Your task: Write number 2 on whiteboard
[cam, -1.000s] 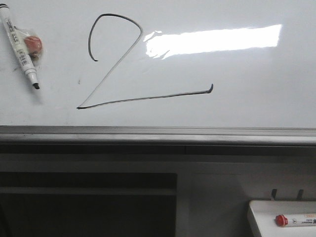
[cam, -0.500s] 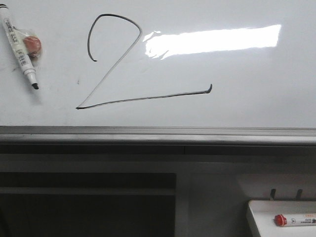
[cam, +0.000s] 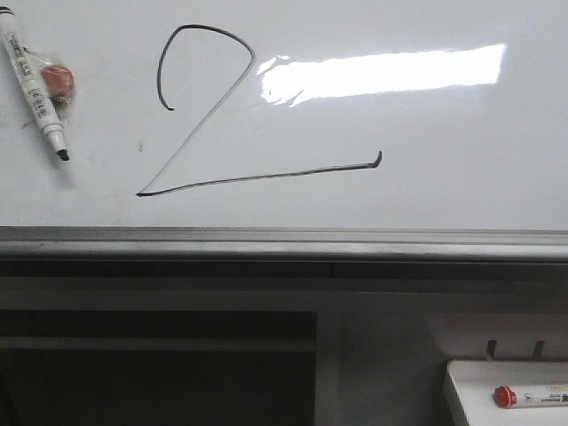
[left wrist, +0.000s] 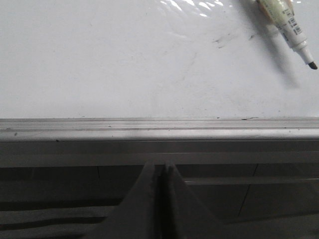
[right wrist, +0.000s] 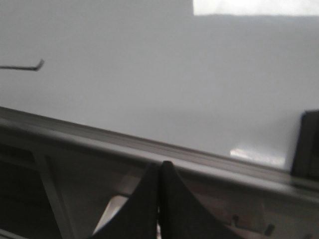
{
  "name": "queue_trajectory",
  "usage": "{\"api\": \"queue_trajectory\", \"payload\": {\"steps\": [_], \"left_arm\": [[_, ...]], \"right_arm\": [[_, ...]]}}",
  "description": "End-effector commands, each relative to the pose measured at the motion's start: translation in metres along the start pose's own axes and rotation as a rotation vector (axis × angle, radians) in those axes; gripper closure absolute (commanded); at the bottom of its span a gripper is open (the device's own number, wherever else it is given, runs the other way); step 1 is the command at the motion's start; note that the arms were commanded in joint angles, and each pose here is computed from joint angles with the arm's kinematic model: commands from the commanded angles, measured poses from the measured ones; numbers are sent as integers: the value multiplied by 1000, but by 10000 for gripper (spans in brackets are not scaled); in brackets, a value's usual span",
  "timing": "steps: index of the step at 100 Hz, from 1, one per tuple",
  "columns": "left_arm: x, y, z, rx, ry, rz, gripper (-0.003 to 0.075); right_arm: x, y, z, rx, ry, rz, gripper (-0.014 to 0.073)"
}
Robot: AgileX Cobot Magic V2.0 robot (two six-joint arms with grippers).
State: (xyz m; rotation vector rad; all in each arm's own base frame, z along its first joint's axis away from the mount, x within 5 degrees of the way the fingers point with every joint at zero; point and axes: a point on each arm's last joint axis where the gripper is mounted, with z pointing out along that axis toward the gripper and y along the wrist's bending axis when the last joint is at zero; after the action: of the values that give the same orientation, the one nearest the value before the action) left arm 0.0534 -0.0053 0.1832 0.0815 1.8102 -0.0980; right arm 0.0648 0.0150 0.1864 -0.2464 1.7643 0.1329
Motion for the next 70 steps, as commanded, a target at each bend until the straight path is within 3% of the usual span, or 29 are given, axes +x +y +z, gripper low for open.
{"api": "queue_trajectory", "payload": {"steps": [1, 5, 18, 70], "left_arm": [[-3, -1, -1, 7, -75, -10, 741], [-3, -1, -1, 7, -75, -10, 741], [-3, -1, -1, 7, -75, -10, 741], [-3, -1, -1, 7, -75, -10, 741]], "right_arm": [[11, -2, -1, 30, 47, 6, 666], [16, -2, -3, 37, 90, 7, 666], [14, -4, -11, 55, 12, -19, 666], [14, -3, -10, 53, 12, -19, 666]]}}
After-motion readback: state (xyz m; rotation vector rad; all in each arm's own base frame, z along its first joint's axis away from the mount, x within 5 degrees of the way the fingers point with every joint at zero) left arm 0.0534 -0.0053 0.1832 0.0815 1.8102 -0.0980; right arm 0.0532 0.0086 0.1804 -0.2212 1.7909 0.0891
